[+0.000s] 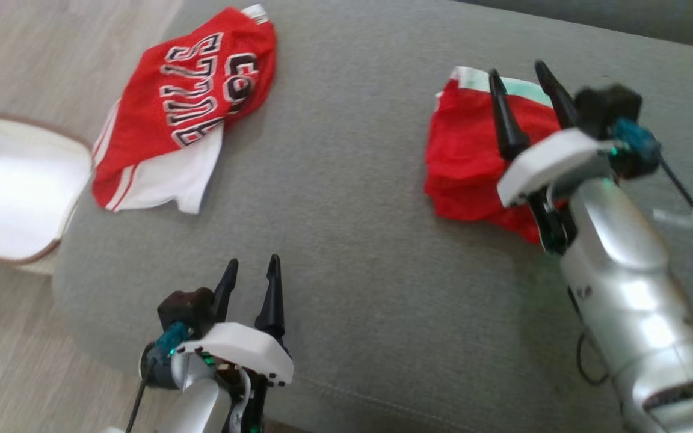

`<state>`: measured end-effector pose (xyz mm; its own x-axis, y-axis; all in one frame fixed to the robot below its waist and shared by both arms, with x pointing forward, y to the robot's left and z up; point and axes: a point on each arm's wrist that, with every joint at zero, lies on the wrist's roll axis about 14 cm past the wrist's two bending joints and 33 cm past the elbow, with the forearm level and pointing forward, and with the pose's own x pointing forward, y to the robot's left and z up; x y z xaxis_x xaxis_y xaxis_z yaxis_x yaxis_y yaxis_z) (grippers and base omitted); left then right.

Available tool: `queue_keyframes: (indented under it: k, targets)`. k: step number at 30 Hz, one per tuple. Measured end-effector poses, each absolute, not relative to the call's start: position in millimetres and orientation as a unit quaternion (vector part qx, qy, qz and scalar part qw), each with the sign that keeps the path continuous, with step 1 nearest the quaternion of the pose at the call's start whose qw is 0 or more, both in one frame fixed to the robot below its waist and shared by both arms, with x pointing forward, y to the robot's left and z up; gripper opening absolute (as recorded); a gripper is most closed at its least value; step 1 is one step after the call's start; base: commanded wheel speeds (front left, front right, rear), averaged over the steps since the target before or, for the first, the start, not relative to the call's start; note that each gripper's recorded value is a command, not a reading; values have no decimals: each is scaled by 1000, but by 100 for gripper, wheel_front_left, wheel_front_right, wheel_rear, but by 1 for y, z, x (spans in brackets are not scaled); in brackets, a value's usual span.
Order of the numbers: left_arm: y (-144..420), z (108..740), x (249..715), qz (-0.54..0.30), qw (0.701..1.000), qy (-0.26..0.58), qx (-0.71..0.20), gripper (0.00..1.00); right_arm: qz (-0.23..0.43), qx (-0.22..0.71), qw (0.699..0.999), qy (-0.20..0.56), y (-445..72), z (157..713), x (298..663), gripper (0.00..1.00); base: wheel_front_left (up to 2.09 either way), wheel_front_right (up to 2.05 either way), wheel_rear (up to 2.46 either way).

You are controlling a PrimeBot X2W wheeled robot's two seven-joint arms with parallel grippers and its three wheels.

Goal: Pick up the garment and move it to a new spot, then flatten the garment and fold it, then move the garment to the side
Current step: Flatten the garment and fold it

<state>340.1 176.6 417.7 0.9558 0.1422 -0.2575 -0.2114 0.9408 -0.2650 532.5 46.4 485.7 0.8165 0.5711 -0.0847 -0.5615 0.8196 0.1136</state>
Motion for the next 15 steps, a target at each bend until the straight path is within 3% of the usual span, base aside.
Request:
queue_keyframes:
  k: [9,15]
  targets:
    - [168,430,359,66,985,95,-132,100,172,61,981,65,-59,459,498,100,0,0,0]
    - [163,436,367,57,987,86,-124,100,125,60,988,69,-100,452,473,100,0,0,0]
